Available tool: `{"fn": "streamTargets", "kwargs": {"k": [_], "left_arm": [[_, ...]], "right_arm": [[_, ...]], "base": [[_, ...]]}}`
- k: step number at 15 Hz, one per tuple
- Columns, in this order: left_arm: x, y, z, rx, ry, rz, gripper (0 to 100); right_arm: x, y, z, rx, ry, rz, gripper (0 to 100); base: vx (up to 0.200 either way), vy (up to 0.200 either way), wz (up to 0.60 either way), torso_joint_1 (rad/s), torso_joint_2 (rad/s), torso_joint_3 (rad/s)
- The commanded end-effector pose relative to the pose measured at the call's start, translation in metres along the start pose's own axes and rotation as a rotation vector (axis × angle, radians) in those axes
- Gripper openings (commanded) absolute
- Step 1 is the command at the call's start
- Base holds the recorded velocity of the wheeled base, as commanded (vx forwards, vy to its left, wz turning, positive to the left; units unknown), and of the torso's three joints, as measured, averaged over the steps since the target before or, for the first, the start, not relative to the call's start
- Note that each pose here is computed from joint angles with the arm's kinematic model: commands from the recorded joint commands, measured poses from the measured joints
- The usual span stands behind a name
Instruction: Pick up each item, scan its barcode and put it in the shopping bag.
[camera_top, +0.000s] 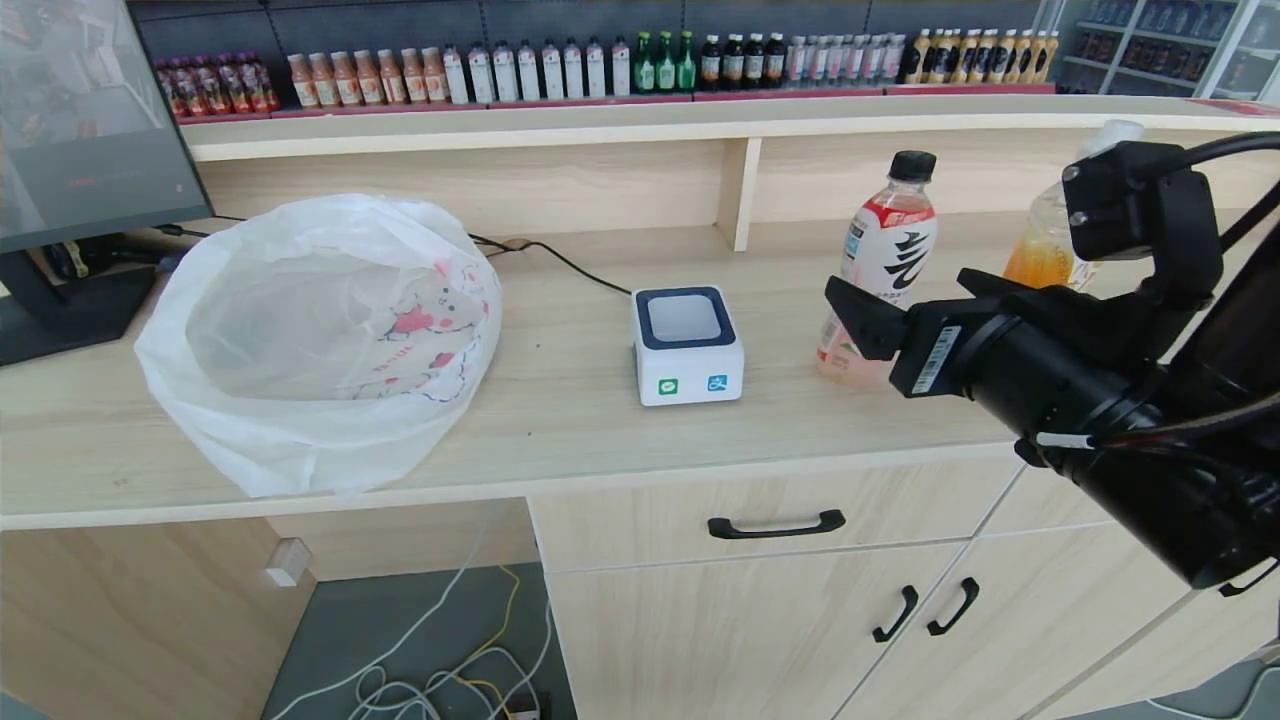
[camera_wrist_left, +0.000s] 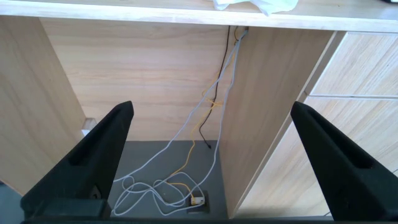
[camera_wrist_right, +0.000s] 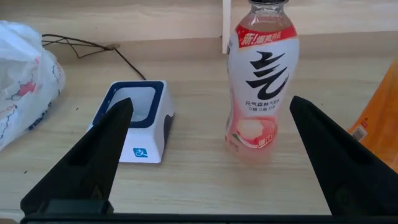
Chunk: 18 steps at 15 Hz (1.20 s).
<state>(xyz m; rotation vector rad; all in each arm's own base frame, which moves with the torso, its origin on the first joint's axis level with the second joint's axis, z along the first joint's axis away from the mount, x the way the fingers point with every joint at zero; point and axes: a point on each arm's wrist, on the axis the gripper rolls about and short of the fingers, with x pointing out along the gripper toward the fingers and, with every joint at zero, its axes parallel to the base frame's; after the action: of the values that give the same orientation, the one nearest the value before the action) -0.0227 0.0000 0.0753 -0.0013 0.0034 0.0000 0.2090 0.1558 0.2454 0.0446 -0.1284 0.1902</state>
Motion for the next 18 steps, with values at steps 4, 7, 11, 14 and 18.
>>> {"fn": "streamTargets", "kwargs": {"k": [4, 7, 11, 14, 18], "left_arm": [[0.000, 0.000, 0.000, 0.000, 0.000, 0.000, 100], [0.000, 0.000, 0.000, 0.000, 0.000, 0.000, 100], [0.000, 0.000, 0.000, 0.000, 0.000, 0.000, 100], [0.000, 0.000, 0.000, 0.000, 0.000, 0.000, 100], [0.000, 0.000, 0.000, 0.000, 0.000, 0.000, 100]], "right_arm": [[0.015, -0.017, -0.014, 0.019, -0.002, -0.042, 100], [0.023, -0.027, -0.021, 0.020, 0.008, -0.044, 100], [0.032, -0.037, -0.030, -0.018, 0.033, -0.028, 100], [0.041, -0.053, -0.036, -0.096, 0.050, 0.048, 100], [0.052, -0.060, -0.041, -0.095, 0.042, 0.029, 100]], "base": [[0.000, 0.000, 0.00, 0.000, 0.00, 0.000], [0.000, 0.000, 0.00, 0.000, 0.00, 0.000], [0.000, 0.000, 0.00, 0.000, 0.00, 0.000], [0.000, 0.000, 0.00, 0.000, 0.00, 0.000], [0.000, 0.000, 0.00, 0.000, 0.00, 0.000]]}}
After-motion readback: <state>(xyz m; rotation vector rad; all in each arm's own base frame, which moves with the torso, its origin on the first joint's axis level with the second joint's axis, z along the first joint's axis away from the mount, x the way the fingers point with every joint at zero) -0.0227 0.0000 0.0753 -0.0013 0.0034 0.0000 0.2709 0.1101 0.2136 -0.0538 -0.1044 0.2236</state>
